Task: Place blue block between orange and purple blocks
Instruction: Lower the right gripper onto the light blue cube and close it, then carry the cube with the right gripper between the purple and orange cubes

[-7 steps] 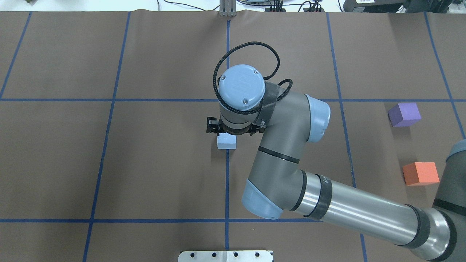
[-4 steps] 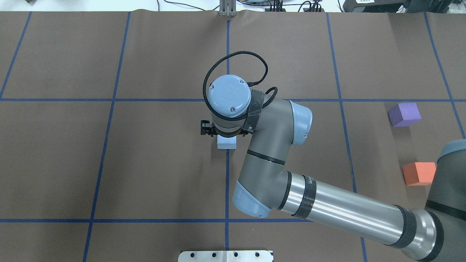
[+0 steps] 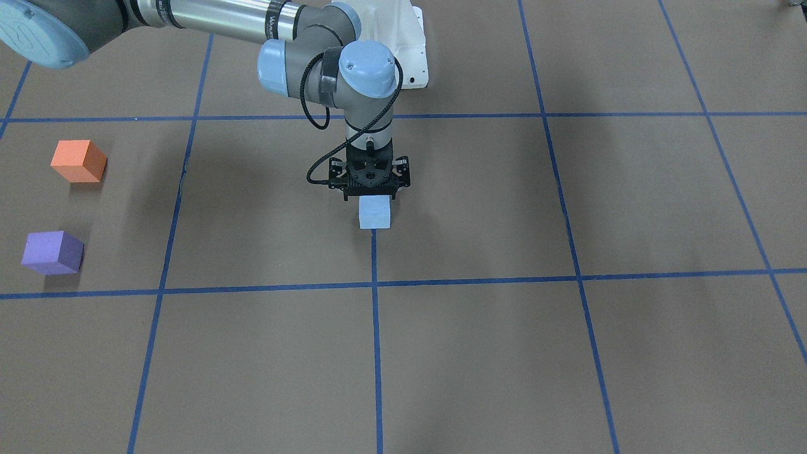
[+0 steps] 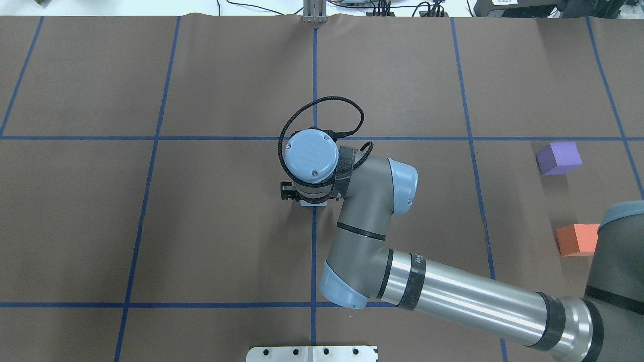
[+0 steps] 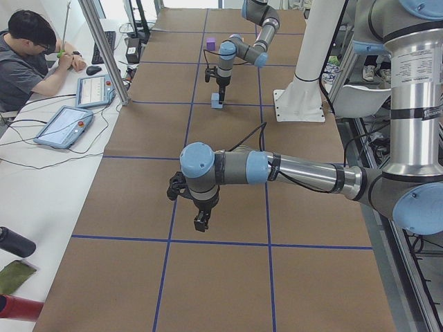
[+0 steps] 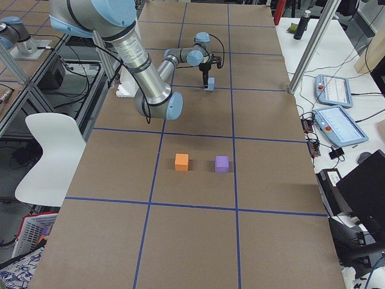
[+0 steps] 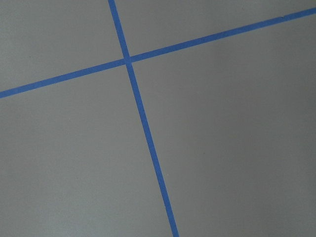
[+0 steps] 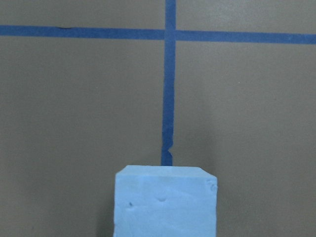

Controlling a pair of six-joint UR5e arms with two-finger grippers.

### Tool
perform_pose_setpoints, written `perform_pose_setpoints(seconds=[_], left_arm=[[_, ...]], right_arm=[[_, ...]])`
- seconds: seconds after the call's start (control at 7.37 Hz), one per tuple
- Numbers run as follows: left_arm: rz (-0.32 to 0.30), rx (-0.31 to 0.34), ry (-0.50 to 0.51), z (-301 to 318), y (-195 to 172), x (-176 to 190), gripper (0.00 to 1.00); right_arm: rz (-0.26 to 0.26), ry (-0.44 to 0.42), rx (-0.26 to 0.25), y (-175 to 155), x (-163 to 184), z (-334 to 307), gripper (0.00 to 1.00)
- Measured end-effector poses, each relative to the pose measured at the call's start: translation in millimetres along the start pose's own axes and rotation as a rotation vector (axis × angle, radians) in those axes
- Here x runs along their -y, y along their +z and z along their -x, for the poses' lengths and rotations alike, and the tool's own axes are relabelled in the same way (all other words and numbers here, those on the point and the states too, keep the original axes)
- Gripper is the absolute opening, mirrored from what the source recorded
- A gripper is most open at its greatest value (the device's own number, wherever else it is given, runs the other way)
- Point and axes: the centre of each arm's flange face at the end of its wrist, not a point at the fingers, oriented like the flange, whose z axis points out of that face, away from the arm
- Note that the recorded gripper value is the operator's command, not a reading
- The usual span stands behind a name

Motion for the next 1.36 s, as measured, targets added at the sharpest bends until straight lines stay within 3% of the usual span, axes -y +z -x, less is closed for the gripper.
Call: perform_pose_setpoints(seconds=[0.14,0.68,0.95,1.22,1.36], left_arm=[[0.0,0.0,-0.001,0,0,0,1.0],[0.002,-0.001,-0.004,2,2,0,1.0],[-0.015,0.003,-0.02,3,2,1,1.0],[-0.04,0.009,-0.066,3,3,-2,1.0],[-0.047,0.011,-0.071,3,3,-4,1.0]], right_arm=[[-0.002,-0.002,0.004,6,-1,1,0.01],[-0.019,0.008,0.045,-19,16,-12,0.0],[-0.011,0.019,0.059,-58,29,-66,0.0],[0.006,-0.008,0.037,-118,45,-150,0.0],[0.013,-0.03,0.023,-131,50,-195,0.0]])
